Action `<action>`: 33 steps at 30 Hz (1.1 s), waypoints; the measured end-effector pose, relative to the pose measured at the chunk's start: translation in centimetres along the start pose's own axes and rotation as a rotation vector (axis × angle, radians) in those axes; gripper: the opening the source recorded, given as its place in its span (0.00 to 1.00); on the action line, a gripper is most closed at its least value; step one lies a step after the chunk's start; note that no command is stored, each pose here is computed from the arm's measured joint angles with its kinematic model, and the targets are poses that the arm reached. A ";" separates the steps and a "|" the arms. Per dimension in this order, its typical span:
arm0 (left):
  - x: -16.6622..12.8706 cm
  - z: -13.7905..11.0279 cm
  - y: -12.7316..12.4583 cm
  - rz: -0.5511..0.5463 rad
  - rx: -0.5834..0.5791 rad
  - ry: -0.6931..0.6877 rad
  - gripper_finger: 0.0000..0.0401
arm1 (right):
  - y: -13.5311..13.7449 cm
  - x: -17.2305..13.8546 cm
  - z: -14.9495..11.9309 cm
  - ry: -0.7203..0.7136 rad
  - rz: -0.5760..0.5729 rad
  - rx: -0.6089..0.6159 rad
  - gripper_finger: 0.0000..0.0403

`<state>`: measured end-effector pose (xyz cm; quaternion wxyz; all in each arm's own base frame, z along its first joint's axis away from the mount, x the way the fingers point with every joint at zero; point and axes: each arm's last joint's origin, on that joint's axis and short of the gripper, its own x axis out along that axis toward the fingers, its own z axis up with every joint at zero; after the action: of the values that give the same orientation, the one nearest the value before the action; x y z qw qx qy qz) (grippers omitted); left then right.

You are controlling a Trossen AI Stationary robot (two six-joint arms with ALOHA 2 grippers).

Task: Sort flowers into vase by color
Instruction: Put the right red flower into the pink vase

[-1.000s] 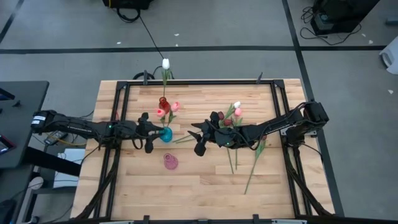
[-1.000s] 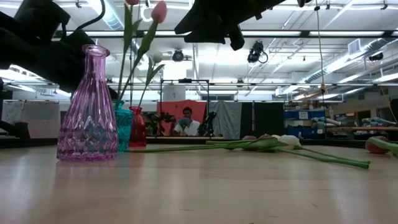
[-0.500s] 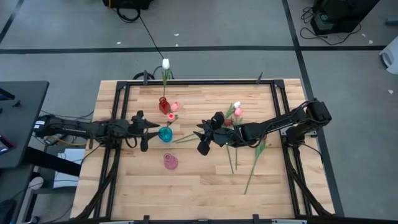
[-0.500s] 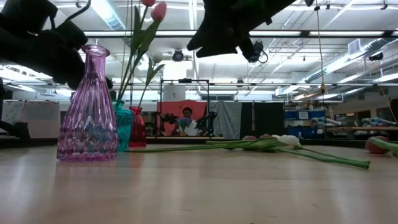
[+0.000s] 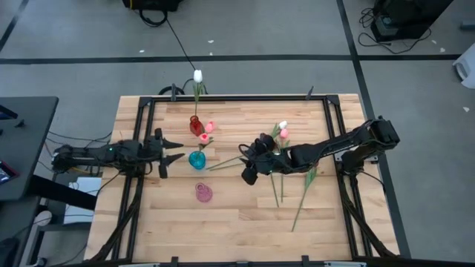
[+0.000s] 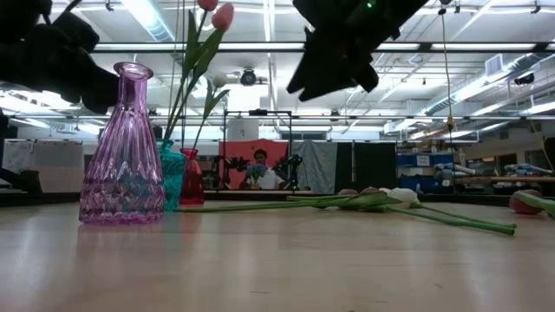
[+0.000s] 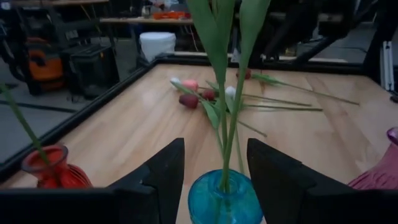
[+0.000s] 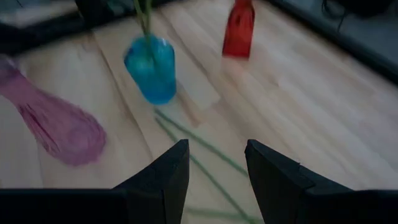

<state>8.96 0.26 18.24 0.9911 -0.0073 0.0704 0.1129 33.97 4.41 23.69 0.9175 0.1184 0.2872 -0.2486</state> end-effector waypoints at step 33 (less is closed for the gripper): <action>-0.5 0.2 0.1 -0.015 -0.099 -0.019 0.45 | -11.5 -4.0 -10.0 -0.198 0.044 0.463 0.42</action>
<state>8.53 0.22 18.51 0.9909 -0.0560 0.0552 0.1090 20.42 -0.21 17.14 0.8947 0.3067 0.1285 -0.2981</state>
